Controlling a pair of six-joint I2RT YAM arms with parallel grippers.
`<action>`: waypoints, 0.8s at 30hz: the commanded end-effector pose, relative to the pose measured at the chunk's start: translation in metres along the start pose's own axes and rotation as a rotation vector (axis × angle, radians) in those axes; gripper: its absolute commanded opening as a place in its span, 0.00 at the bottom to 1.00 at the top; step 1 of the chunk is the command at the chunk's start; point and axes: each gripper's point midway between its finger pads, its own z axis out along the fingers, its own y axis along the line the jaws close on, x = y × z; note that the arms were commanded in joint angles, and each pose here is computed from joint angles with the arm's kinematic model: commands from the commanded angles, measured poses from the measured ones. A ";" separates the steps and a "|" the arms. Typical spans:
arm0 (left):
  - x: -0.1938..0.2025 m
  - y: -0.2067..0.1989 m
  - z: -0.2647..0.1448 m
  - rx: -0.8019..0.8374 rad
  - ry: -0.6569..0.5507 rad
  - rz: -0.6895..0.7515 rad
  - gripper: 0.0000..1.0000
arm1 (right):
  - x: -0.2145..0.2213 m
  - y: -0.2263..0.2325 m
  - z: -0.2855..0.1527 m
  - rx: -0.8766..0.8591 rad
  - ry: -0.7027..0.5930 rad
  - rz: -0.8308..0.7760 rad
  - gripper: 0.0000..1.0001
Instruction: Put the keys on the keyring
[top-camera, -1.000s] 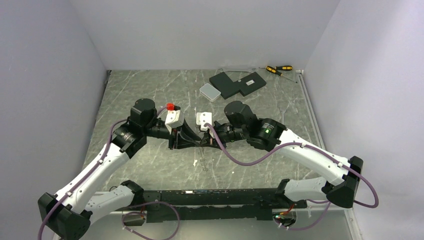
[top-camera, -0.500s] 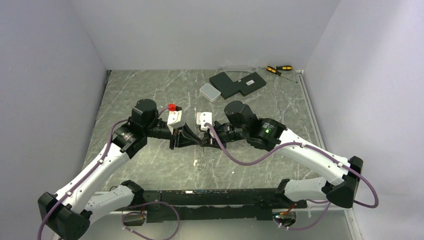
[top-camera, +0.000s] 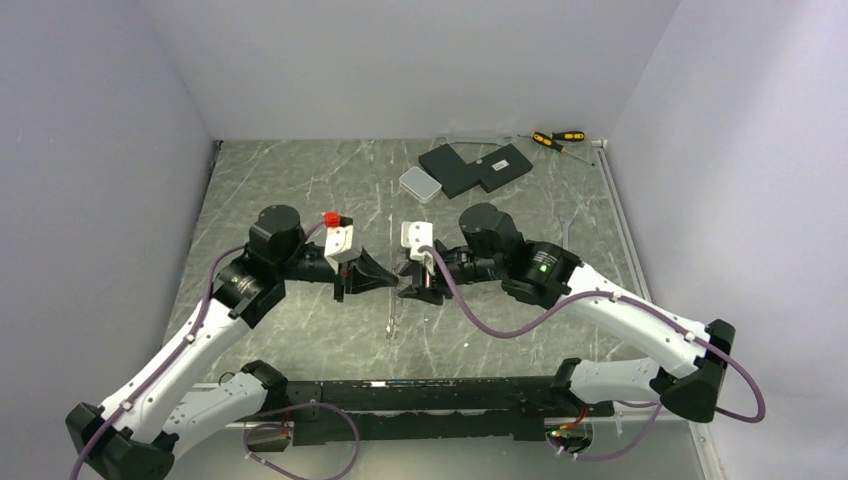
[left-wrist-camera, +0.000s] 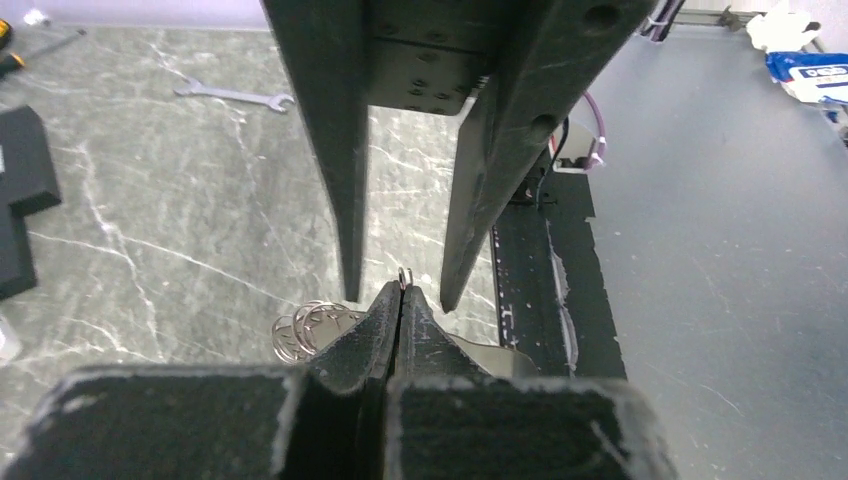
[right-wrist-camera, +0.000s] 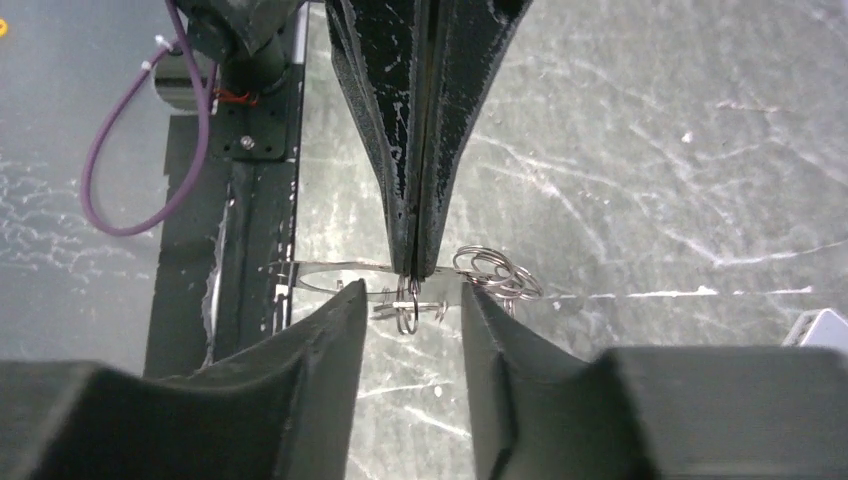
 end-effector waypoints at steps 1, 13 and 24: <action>-0.028 -0.002 -0.007 -0.049 -0.095 0.093 0.00 | -0.034 -0.009 -0.014 0.067 -0.137 -0.047 0.50; -0.057 -0.007 -0.017 -0.110 -0.248 0.141 0.00 | -0.052 -0.009 -0.039 0.096 -0.278 -0.060 0.48; -0.085 -0.014 -0.033 -0.154 -0.651 0.181 0.00 | -0.066 -0.005 -0.051 0.069 -0.391 -0.053 0.48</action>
